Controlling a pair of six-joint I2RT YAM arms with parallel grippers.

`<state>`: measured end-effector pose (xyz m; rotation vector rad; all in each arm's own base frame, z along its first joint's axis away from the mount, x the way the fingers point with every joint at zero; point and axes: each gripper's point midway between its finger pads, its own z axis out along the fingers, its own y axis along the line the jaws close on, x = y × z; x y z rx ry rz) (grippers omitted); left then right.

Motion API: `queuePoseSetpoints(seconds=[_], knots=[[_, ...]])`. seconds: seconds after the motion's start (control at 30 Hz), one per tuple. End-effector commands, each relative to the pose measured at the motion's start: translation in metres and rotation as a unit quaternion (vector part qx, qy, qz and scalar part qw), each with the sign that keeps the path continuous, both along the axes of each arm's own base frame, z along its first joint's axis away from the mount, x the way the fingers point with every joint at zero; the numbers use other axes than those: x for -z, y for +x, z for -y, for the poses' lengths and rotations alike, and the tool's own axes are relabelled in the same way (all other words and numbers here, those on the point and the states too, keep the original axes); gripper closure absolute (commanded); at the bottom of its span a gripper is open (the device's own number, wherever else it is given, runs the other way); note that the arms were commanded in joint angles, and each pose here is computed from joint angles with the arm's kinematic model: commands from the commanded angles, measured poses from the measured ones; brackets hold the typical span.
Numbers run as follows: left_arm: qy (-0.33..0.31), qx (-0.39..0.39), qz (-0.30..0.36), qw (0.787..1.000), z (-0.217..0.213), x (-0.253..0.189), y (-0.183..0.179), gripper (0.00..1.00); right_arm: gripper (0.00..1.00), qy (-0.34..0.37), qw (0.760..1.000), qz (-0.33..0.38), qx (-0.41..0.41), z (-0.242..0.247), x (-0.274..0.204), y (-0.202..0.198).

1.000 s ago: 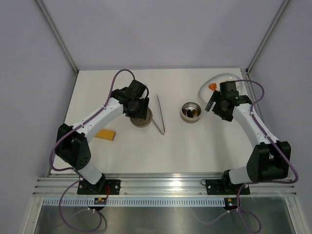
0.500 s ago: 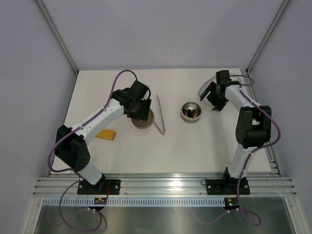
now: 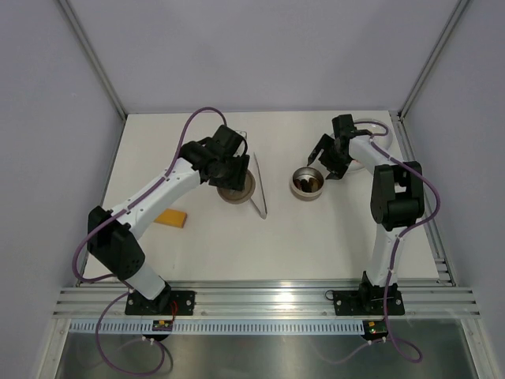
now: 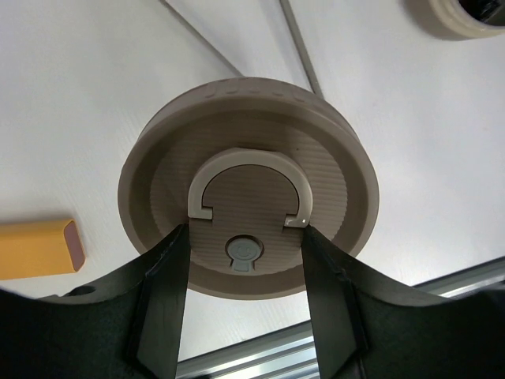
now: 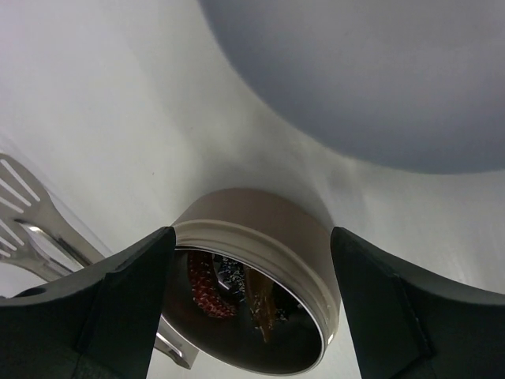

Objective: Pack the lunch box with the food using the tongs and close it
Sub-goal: Move the packing box to the center of the board, then close the box lid on the packing box.

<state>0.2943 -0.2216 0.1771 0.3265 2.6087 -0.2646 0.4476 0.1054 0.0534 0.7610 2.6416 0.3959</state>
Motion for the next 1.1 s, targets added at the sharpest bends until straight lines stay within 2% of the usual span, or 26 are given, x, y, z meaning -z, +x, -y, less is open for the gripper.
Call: queuePoseSetpoints(seconds=[0.0,0.37,0.53,0.63,0.67,0.73,0.9,1.07], knots=[[-0.017,0.017,0.022,0.999,0.018,-0.018,0.008,0.76,0.13,0.016,0.999,0.011,-0.040,-0.018,-0.010,-0.005],[-0.013,0.064,0.018,0.998,0.065,-0.019,0.008,0.76,0.13,0.010,0.997,0.010,-0.070,-0.018,-0.016,-0.046],[-0.017,0.093,0.016,0.995,0.098,-0.017,0.002,0.76,0.11,-0.023,0.997,0.040,-0.054,-0.003,-0.038,-0.044],[-0.017,0.111,0.016,0.994,0.119,-0.017,0.001,0.76,0.09,-0.060,0.996,0.065,-0.028,0.019,-0.067,-0.041],[-0.013,0.116,0.012,0.993,0.126,-0.011,0.002,0.76,0.08,-0.094,0.992,0.082,-0.013,0.035,-0.081,-0.037],[-0.019,0.127,0.019,0.991,0.141,-0.019,0.001,0.76,0.07,-0.110,0.990,0.082,0.018,0.063,-0.091,-0.039],[-0.009,0.147,0.002,0.989,0.170,-0.002,0.003,0.76,0.06,-0.102,0.987,0.078,0.101,0.130,-0.097,-0.058],[-0.044,0.146,0.001,0.988,0.200,-0.002,0.014,0.76,0.06,-0.084,0.985,0.073,0.131,0.142,-0.084,-0.084]])
